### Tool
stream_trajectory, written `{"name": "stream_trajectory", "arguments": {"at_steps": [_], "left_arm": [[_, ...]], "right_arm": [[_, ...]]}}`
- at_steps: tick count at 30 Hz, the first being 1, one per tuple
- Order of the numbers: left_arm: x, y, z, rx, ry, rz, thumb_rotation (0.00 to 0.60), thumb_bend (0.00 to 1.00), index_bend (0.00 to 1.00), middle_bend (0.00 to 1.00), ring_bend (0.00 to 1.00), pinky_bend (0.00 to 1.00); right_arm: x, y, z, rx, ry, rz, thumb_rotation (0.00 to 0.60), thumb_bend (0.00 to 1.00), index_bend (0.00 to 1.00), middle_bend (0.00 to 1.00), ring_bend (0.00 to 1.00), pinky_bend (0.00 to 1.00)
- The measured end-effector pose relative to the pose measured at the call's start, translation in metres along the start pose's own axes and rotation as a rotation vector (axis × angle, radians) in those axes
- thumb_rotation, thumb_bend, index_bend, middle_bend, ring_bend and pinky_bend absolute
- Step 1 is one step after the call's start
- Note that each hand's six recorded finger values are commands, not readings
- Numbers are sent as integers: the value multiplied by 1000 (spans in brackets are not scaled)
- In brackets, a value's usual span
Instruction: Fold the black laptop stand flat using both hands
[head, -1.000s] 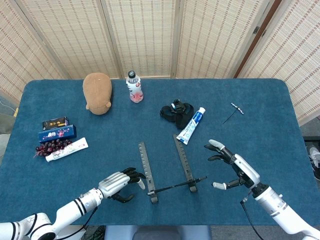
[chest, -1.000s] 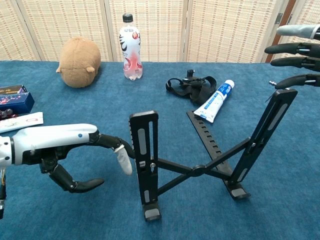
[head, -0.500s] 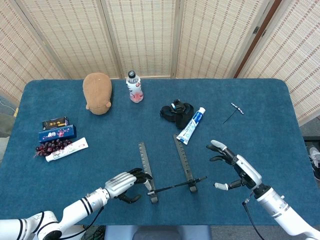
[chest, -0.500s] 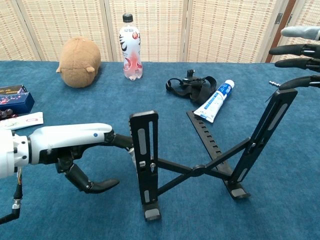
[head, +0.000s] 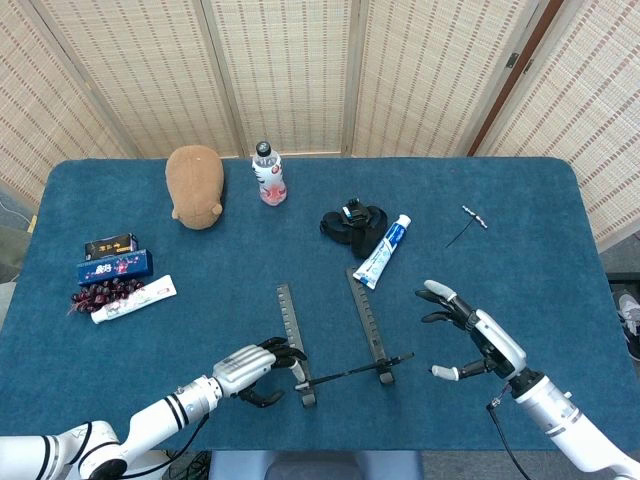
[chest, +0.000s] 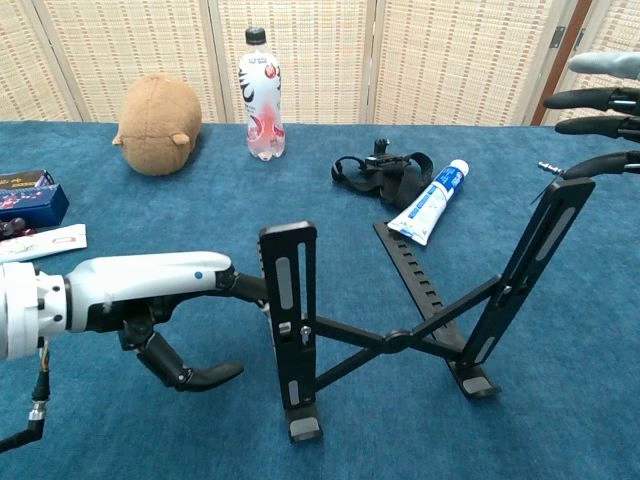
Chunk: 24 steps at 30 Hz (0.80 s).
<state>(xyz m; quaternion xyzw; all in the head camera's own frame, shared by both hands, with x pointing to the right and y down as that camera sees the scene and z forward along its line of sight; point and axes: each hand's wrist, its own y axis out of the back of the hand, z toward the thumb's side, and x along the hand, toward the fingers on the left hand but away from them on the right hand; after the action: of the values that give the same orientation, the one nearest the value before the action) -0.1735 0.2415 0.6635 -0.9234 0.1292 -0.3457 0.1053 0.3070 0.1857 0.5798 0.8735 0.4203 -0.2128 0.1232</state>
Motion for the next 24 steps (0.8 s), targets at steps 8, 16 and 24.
{"name": "stream_trajectory", "arguments": {"at_steps": [8,16,24], "left_arm": [[0,-3,2,0,-3,-7,600,452,327,174,152,4],[1,-5,3,-1,-4,-15,600,451,327,173,152,4],[-1,-5,3,1,1,-26,600,451,327,171,152,4]], "right_arm": [[1,1,0,-2,1,-5,600,0,25,134,79,245],[3,2,-1,-3,-1,-9,600,0,24,134,79,245],[3,4,0,13,0,-14,600,0,21,130,72,243]]}}
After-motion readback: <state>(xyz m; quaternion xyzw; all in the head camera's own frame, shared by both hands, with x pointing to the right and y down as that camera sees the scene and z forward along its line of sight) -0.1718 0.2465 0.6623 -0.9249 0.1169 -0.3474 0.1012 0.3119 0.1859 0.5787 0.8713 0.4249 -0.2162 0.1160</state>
